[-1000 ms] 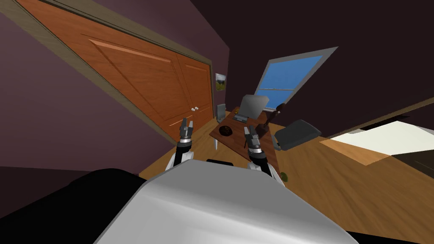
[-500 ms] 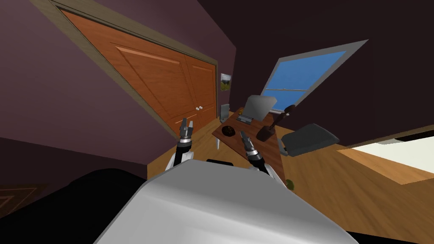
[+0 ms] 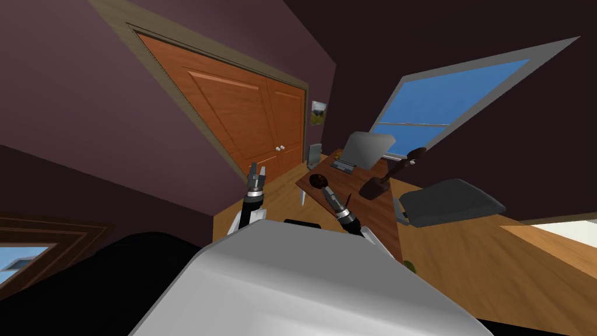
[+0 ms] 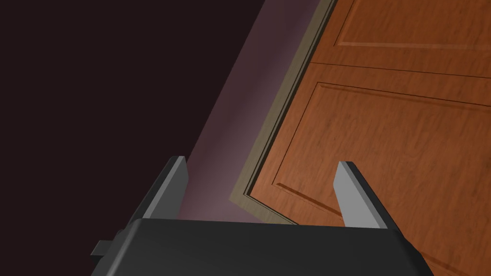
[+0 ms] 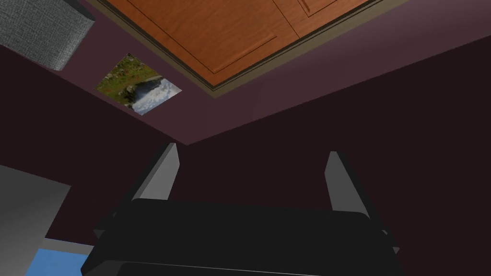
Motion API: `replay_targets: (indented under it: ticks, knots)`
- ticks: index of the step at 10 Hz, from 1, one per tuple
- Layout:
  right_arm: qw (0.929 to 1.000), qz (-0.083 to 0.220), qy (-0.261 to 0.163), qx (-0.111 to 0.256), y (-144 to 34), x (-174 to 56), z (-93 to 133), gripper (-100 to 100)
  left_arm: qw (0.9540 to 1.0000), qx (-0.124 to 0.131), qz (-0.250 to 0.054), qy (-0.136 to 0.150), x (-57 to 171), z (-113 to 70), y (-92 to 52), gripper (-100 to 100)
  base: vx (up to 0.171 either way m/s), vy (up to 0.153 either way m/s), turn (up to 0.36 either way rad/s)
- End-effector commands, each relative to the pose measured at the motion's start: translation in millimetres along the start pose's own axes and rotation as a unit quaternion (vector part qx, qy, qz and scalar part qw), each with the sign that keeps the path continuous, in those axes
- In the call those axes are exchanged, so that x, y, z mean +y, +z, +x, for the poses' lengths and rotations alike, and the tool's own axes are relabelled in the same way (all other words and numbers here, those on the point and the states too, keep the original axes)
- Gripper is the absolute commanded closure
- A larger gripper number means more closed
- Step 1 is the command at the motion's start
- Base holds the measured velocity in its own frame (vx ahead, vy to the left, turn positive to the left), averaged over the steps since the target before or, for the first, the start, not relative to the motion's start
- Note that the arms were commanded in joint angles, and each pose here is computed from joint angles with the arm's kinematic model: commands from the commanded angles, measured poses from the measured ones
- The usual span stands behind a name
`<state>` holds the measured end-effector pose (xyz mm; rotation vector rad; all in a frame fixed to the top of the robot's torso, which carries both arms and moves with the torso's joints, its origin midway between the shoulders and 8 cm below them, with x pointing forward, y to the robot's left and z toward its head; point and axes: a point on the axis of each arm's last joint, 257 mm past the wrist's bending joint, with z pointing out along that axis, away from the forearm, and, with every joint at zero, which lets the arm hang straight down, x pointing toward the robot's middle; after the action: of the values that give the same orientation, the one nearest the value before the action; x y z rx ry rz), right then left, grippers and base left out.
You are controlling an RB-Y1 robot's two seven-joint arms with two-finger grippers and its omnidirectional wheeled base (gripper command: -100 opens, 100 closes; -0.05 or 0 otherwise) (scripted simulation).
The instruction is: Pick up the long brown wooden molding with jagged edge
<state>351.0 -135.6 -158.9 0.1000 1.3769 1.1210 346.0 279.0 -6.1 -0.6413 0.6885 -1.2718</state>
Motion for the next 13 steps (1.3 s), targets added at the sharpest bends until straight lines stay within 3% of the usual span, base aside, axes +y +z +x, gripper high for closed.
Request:
replay_targets:
  ticks: [1,2,3,4,5,6,7,8,9,10,11,12,13]
  knots:
    - [0.9995,0.004,-0.022,0.022,-5.6,-6.2,11.9,-100,1.0000,0.000,0.000,0.000,0.0,0.0,0.0,0,-0.008,0.000,0.091]
    - [0.9967,0.011,-0.054,0.060,-15.7,-17.2,33.6,-100,1.0000,0.000,0.000,0.000,0.0,0.0,0.0,0,-0.010,0.006,0.180]
    - [0.9962,0.010,-0.058,0.064,-17.0,-18.0,33.9,-100,1.0000,0.000,0.000,0.000,0.0,0.0,0.0,0,-0.007,0.002,0.118]
    - [0.9907,0.016,-0.091,0.099,-28.3,-28.9,54.8,-100,1.0000,0.000,0.000,0.000,0.0,0.0,0.0,0,-0.006,0.007,0.210]
    - [0.9896,0.015,-0.096,0.106,-31.3,-30.7,55.1,-100,1.0000,0.000,0.000,0.000,0.0,0.0,0.0,0,-0.004,0.001,0.103]
    - [0.9809,0.019,-0.127,0.146,-46.8,-43.2,75.2,-100,1.0000,0.000,0.000,0.000,0.0,-0.1,-0.1,0,-0.003,0.009,0.199]
    - [0.9793,0.018,-0.134,0.150,-48.5,-44.4,75.1,-100,1.0000,0.000,0.000,0.000,0.0,0.0,0.0,0,-0.002,0.003,0.107]
    - [0.9678,0.021,-0.164,0.190,-66.5,-57.4,93.8,-100,1.0000,0.000,0.000,0.000,0.0,-0.1,-0.1,0,0.000,0.009,0.215]
    - [0.9654,0.020,-0.173,0.194,-68.6,-58.8,93.4,-100,1.0000,0.000,0.000,0.000,0.0,0.0,0.0,0,0.001,0.004,0.106]
    - [0.9506,0.020,-0.204,0.233,-88.5,-72.0,110.4,-100,1.0000,0.000,0.000,0.000,0.0,-0.1,-0.1,0,0.003,0.011,0.173]
    - [0.9476,0.019,-0.212,0.239,-91.5,-73.9,109.6,-100,1.0000,0.000,0.000,0.000,0.0,0.0,0.0,0,0.004,0.007,0.104]
    - [0.9298,0.018,-0.241,0.277,-113.7,-87.4,124.5,-100,1.0000,0.000,0.000,0.000,0.0,-0.1,-0.1,0,0.006,0.012,0.188]
    - [0.9260,0.016,-0.250,0.283,-116.9,-89.6,123.2,-100,1.0000,0.000,0.000,0.000,0.0,0.0,0.0,0,0.006,0.007,0.099]
